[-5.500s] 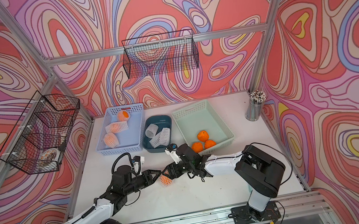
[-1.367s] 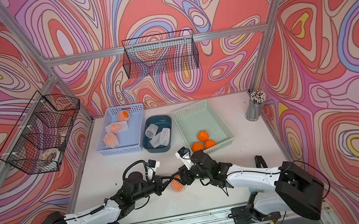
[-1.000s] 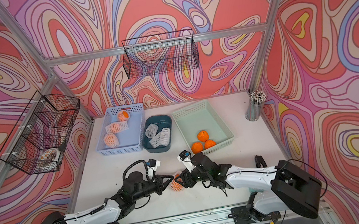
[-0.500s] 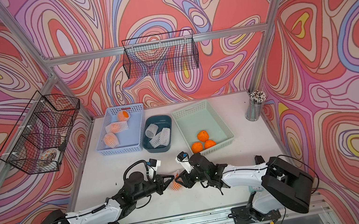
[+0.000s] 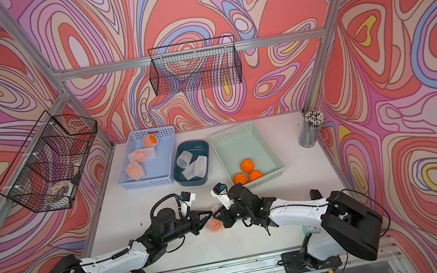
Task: Remove foam nets from oranges
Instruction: Remove the foam net from the orange.
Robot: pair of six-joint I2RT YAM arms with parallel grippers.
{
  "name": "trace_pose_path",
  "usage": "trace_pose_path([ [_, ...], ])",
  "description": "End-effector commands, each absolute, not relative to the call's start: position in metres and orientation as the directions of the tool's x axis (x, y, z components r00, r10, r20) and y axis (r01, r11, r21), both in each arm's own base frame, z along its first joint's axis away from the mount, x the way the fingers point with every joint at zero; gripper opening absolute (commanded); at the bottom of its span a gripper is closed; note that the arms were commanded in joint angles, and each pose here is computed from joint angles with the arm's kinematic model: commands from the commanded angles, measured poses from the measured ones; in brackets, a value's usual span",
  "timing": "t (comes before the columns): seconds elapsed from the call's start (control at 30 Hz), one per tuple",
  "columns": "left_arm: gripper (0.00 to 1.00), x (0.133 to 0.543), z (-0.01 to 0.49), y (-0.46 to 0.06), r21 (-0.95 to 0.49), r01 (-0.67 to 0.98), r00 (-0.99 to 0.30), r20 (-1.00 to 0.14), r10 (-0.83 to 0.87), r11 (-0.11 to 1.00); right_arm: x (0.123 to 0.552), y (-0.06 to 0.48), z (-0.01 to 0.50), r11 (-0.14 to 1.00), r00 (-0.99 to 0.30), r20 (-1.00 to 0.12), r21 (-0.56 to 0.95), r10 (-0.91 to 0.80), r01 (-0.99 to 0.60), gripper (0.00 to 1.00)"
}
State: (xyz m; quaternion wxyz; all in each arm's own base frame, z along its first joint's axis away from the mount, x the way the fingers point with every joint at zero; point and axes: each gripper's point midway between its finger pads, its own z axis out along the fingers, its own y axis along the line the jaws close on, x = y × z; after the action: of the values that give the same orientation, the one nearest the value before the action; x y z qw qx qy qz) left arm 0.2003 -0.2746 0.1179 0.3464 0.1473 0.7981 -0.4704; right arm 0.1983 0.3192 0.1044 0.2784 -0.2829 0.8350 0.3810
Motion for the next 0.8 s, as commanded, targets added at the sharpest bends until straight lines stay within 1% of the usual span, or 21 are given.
trace_pose_path([
  [0.0, 0.07, 0.206, 0.138, -0.277, -0.623, 0.588, -0.68, -0.726, -0.102, 0.516, 0.205, 0.321, 0.122, 0.56, -0.661, -0.708, 0.452, -0.248, -0.694, 0.01],
  [0.17, 0.04, 0.208, 0.141, -0.275, -0.604, 0.582, -0.678, -0.73, -0.086, 0.544, 0.208, 0.32, 0.128, 0.569, -0.653, -0.713, 0.435, -0.256, -0.698, 0.0],
  [0.23, 0.03, 0.209, 0.142, -0.274, -0.6, 0.58, -0.676, -0.732, -0.086, 0.55, 0.208, 0.32, 0.13, 0.573, -0.651, -0.714, 0.43, -0.258, -0.698, 0.02],
  [0.27, 0.03, 0.21, 0.142, -0.273, -0.599, 0.575, -0.675, -0.732, -0.091, 0.557, 0.209, 0.319, 0.131, 0.575, -0.649, -0.716, 0.427, -0.257, -0.698, 0.07],
  [0.3, 0.03, 0.212, 0.143, -0.272, -0.596, 0.569, -0.673, -0.733, -0.095, 0.566, 0.209, 0.319, 0.133, 0.578, -0.649, -0.717, 0.425, -0.255, -0.697, 0.17],
  [0.47, 0.02, 0.218, 0.144, -0.266, -0.567, 0.542, -0.678, -0.731, -0.075, 0.62, 0.207, 0.311, 0.142, 0.589, -0.64, -0.728, 0.411, -0.247, -0.695, 0.49],
  [0.6, 0.02, 0.227, 0.144, -0.257, -0.556, 0.501, -0.69, -0.719, -0.082, 0.664, 0.202, 0.301, 0.147, 0.595, -0.632, -0.737, 0.403, -0.239, -0.695, 0.66],
  [0.77, 0.02, 0.24, 0.146, -0.249, -0.574, 0.458, -0.717, -0.69, -0.1, 0.679, 0.194, 0.293, 0.15, 0.586, -0.629, -0.743, 0.41, -0.23, -0.699, 0.8],
])
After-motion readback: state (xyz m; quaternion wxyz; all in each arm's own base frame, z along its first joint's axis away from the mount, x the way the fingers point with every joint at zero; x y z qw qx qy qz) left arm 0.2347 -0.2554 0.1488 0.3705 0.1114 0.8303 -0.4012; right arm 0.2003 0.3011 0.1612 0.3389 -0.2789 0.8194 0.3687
